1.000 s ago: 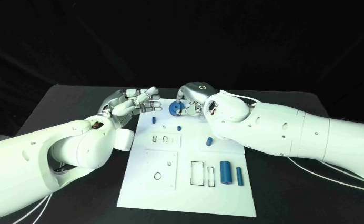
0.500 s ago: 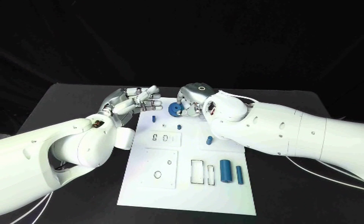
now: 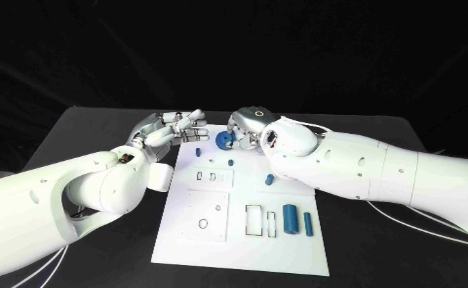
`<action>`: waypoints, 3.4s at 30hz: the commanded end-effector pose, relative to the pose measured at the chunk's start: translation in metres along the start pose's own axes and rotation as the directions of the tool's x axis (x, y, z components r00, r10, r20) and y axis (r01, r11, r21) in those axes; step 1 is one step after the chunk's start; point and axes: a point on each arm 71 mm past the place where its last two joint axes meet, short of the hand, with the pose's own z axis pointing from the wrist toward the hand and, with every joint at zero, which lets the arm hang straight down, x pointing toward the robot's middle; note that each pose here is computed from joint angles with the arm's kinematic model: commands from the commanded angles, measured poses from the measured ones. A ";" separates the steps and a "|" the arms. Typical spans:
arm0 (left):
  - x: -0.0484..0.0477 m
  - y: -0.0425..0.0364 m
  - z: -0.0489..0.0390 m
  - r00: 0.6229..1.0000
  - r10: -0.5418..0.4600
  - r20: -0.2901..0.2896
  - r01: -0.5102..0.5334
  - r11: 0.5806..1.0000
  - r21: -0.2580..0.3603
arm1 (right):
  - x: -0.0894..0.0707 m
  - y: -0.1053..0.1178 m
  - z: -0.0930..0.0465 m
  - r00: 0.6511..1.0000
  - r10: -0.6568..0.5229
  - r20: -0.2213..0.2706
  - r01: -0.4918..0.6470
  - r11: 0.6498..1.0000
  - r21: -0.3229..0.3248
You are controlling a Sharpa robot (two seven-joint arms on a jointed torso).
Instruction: Assemble the parts on the task board
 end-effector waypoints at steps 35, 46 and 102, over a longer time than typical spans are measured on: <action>0.0012 -0.0001 0.0007 1.000 -0.008 -0.022 0.008 1.000 -0.008 | 0.005 -0.002 -0.008 1.000 0.000 -0.001 0.000 1.000 0.002; 0.0010 0.0002 0.0007 1.000 -0.009 -0.024 0.008 1.000 -0.012 | 0.004 -0.003 -0.010 1.000 0.010 0.022 -0.010 1.000 0.003; -0.0006 0.0008 0.0008 1.000 -0.009 -0.025 0.009 1.000 -0.020 | 0.002 -0.010 -0.013 0.999 0.009 0.037 -0.010 0.999 0.047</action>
